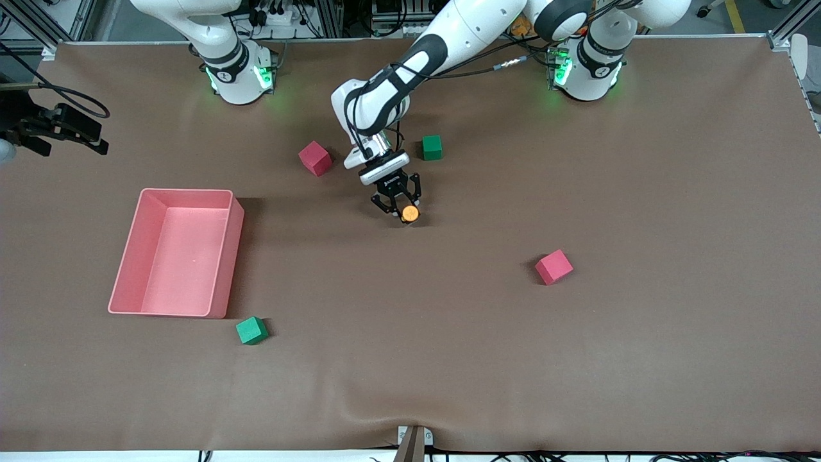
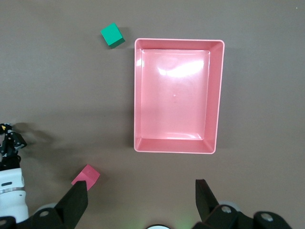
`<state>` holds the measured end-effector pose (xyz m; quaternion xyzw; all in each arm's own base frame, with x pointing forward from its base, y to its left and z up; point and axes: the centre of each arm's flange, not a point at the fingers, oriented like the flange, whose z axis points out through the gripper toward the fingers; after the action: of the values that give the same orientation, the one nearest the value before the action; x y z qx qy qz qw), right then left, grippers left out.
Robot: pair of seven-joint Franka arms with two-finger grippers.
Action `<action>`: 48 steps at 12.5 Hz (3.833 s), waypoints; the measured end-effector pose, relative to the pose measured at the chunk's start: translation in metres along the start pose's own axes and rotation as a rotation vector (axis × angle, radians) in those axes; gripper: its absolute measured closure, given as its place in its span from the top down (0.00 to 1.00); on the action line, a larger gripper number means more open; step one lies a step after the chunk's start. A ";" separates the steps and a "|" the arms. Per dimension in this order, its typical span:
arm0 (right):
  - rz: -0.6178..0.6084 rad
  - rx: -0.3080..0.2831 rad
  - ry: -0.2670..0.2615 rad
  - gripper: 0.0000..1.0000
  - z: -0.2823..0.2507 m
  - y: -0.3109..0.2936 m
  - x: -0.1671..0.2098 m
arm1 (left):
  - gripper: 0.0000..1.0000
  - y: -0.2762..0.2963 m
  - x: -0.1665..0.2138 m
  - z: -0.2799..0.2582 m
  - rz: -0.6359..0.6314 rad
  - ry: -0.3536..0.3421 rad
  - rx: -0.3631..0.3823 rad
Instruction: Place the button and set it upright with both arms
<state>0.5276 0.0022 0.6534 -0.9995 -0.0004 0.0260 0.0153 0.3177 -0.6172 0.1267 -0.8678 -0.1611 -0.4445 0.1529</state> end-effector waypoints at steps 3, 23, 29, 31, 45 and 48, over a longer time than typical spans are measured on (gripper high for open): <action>-0.001 0.000 0.000 1.00 0.000 -0.001 0.000 | 0.42 0.000 -0.029 -0.003 -0.056 0.074 -0.065; -0.011 -0.010 -0.020 1.00 0.002 0.004 -0.002 | 1.00 0.004 0.047 -0.139 -0.241 -0.274 0.013; -0.016 -0.011 -0.022 1.00 0.002 0.009 -0.002 | 1.00 -0.032 0.279 -0.120 -0.316 -0.535 0.058; -0.016 -0.011 -0.023 1.00 0.002 0.009 -0.002 | 1.00 -0.070 0.374 -0.068 -0.366 -0.614 0.078; -0.020 -0.011 -0.025 1.00 0.003 0.007 -0.002 | 1.00 -0.382 0.641 0.108 0.171 -0.831 -0.174; -0.020 -0.011 -0.025 1.00 0.003 0.007 -0.002 | 1.00 -0.417 0.650 0.106 0.207 -0.873 -0.196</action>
<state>0.5253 -0.0050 0.6500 -0.9991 -0.0105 0.0386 0.0101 0.5807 -0.1044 0.6518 -0.9957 -0.0802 -0.0329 0.0312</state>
